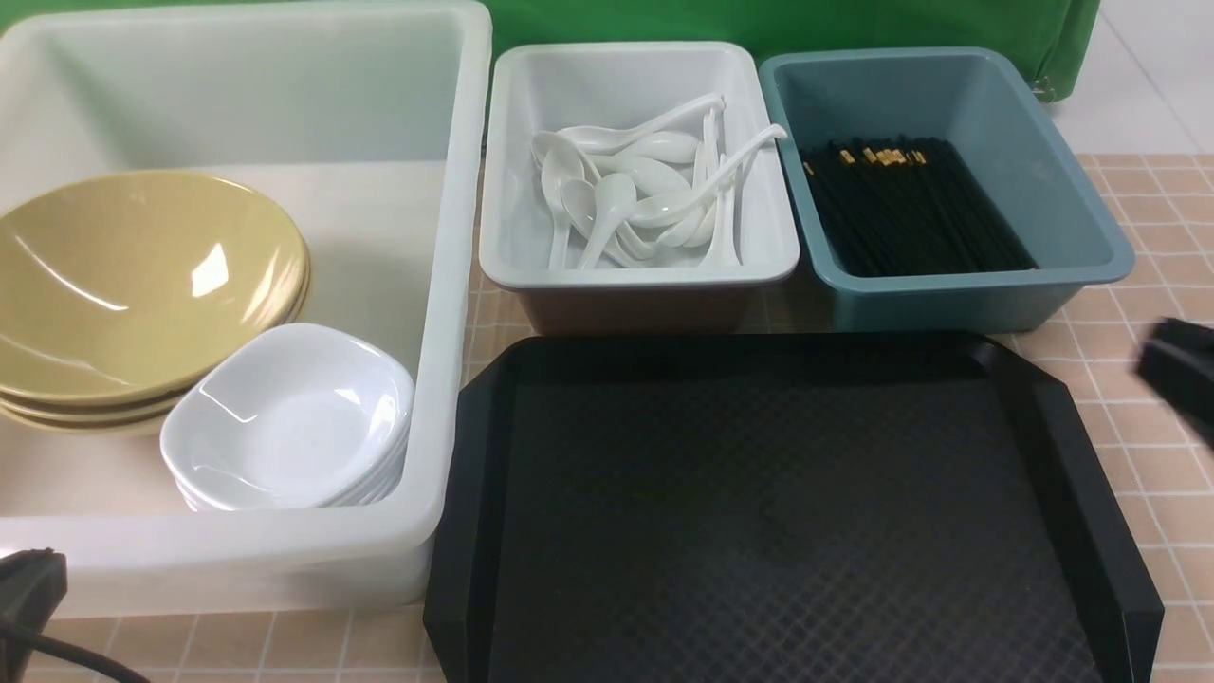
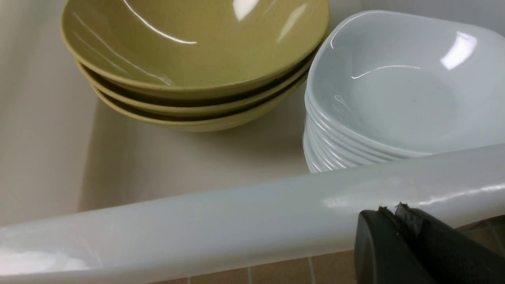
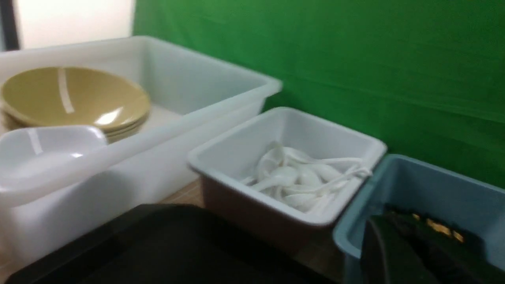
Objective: On brown table put chopsticks spoon bowls plates into blue grey white boxes.
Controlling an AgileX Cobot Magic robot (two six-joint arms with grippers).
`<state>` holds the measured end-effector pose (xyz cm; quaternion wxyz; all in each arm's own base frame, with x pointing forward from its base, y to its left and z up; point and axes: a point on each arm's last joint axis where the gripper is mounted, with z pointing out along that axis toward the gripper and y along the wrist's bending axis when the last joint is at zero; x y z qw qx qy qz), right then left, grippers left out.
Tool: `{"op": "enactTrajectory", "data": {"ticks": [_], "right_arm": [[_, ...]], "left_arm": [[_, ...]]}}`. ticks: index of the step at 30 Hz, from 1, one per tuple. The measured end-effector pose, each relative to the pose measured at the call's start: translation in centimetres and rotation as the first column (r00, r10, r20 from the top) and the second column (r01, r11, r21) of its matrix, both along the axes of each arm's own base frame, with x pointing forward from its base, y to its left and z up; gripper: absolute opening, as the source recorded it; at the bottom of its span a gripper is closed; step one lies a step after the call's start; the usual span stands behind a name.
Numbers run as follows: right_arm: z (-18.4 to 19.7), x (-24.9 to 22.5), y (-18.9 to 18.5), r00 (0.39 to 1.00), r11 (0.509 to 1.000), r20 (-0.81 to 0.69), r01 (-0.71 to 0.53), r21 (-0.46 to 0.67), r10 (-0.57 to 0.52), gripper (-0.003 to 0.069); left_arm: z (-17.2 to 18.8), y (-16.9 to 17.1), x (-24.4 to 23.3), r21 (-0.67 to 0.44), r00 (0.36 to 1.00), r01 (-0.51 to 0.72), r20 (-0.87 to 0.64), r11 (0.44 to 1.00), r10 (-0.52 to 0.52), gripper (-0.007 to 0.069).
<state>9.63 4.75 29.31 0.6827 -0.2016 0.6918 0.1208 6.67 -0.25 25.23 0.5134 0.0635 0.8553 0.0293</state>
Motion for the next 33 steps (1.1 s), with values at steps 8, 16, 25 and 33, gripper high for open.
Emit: {"op": "enactTrajectory", "data": {"ticks": [8, 16, 25, 33], "right_arm": [[-8.9, -2.8, -4.6, 0.900, 0.899, -0.107, 0.431, 0.072, -0.423, 0.0036], [-11.5, -4.2, -5.3, 0.819, 0.835, -0.223, 0.549, 0.042, -0.528, 0.0036], [-11.6, -4.2, -5.4, 0.817, 0.836, -0.226, 0.548, 0.018, -0.530, 0.0036], [-11.6, -4.2, -5.4, 0.817, 0.837, -0.226, 0.547, 0.016, -0.530, 0.0038]], "left_arm": [[0.0, 0.0, 0.0, 0.000, 1.000, 0.000, 0.000, 1.000, 0.000, 0.0001], [0.0, 0.0, 0.0, 0.000, 1.000, 0.000, 0.000, 1.000, 0.000, 0.0001], [0.0, 0.0, 0.0, 0.002, 1.000, 0.001, 0.000, 1.000, -0.001, 0.0001], [0.0, 0.0, 0.0, 0.001, 1.000, 0.000, 0.000, 1.000, 0.000, 0.0001]]}}
